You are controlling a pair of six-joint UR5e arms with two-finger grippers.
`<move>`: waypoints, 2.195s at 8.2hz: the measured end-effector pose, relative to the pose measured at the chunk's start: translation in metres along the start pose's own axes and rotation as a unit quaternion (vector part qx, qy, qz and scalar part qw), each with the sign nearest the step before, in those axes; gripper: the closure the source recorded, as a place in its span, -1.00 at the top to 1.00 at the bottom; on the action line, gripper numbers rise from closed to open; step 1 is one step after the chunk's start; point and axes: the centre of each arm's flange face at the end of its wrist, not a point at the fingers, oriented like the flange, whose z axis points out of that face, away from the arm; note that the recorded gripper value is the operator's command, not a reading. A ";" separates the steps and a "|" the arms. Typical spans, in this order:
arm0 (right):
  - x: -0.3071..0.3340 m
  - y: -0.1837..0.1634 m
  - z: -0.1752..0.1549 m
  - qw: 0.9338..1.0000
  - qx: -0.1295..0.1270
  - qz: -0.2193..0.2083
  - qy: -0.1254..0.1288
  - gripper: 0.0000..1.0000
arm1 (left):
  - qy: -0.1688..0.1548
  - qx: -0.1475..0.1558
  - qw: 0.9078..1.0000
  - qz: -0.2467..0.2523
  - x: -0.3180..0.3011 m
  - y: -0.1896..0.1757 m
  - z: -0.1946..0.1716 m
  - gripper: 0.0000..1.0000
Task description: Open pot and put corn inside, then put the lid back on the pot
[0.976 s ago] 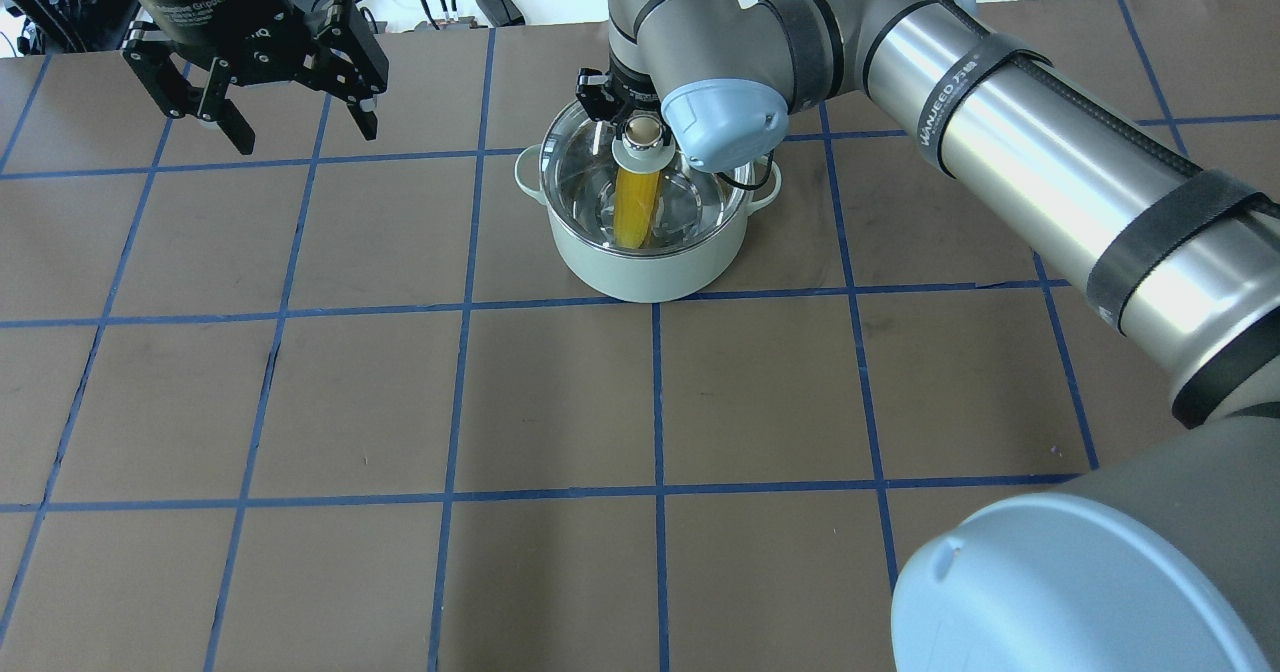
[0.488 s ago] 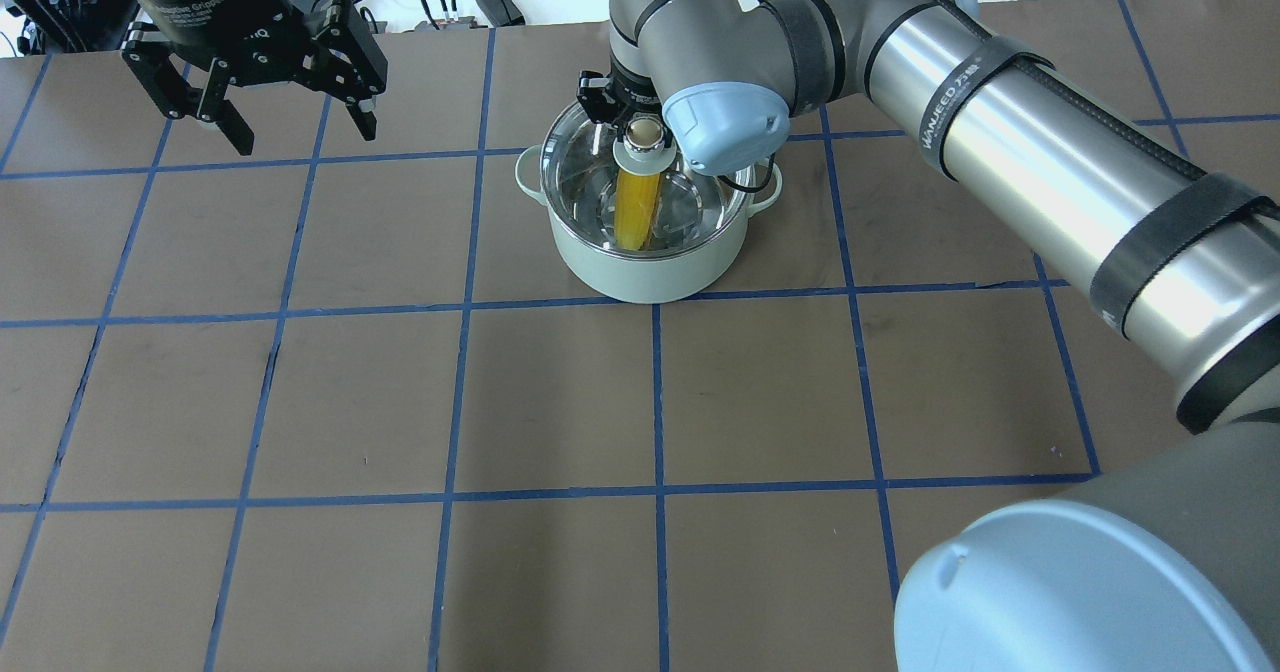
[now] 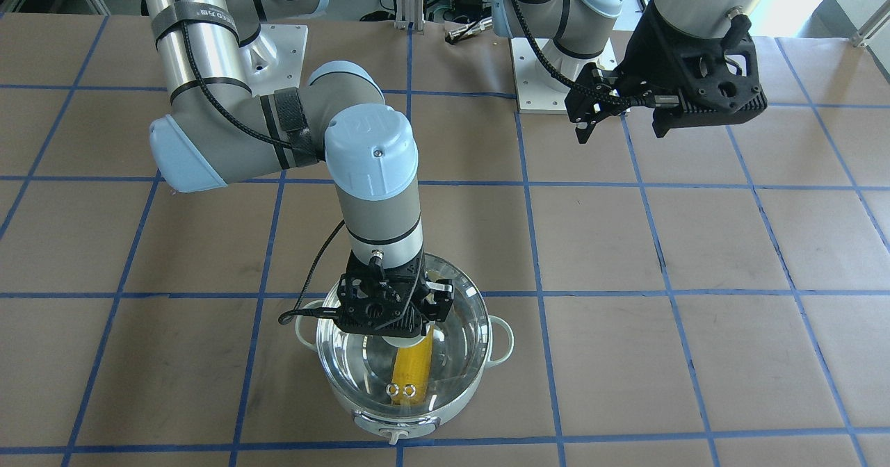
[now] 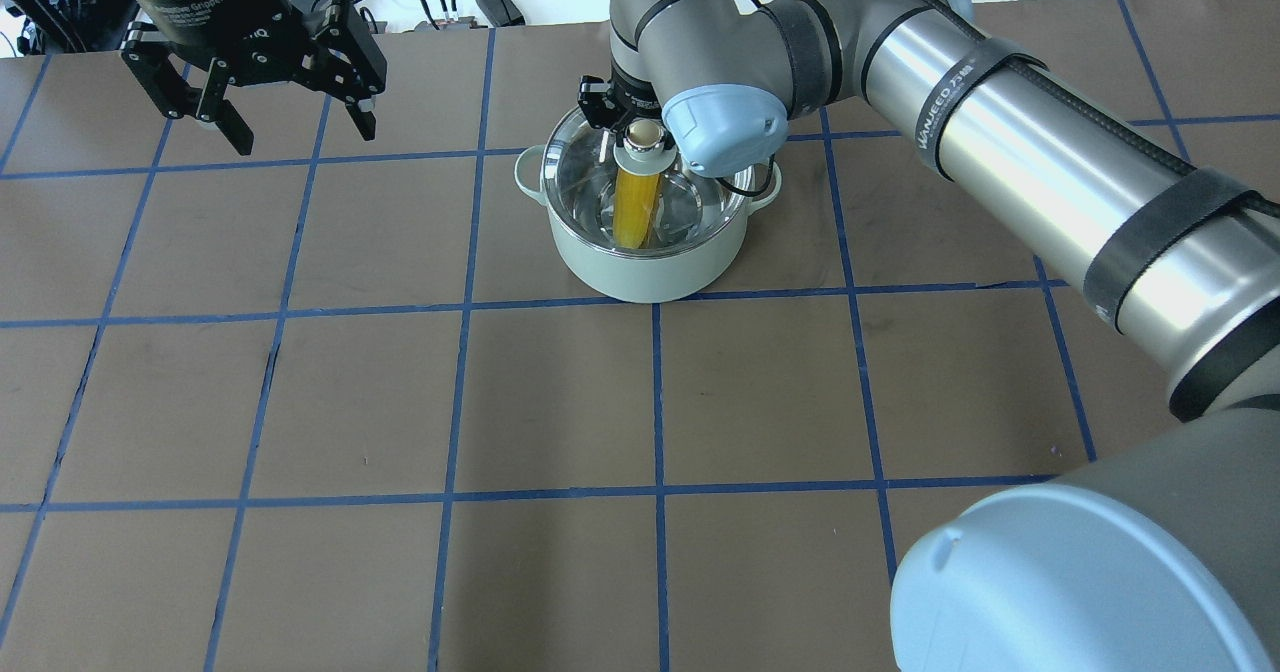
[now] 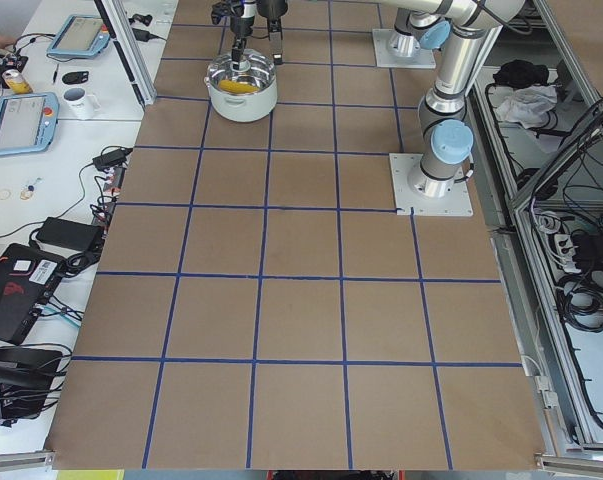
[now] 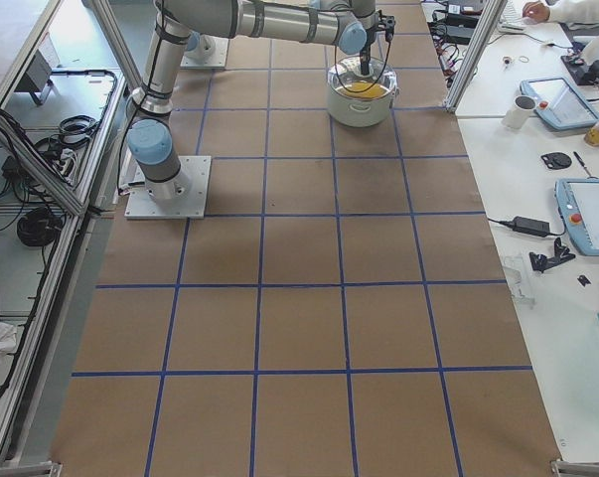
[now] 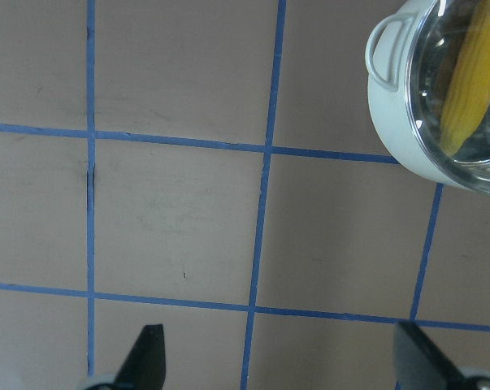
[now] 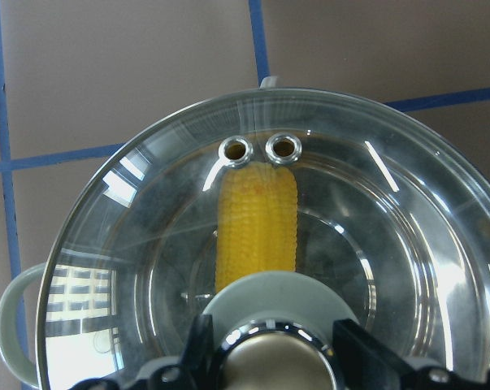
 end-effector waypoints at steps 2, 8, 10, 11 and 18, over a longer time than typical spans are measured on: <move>0.000 0.000 0.000 1.000 -0.001 0.001 0.000 1.00 | 0.000 0.000 1.000 0.000 0.000 0.000 0.000 1.00; 0.037 0.035 -0.074 1.000 0.000 0.005 0.012 1.00 | 0.000 0.000 1.000 0.000 0.000 -0.001 0.000 1.00; 0.084 0.047 -0.143 1.000 -0.014 0.011 0.023 1.00 | 0.000 0.000 1.000 0.000 0.000 -0.001 0.000 1.00; 0.115 0.053 -0.182 0.999 -0.019 -0.004 0.027 1.00 | 0.000 0.000 1.000 0.000 0.000 0.000 0.000 1.00; 0.179 0.116 -0.267 0.991 -0.088 -0.088 0.047 1.00 | 0.000 0.000 1.000 0.001 0.001 0.000 0.000 1.00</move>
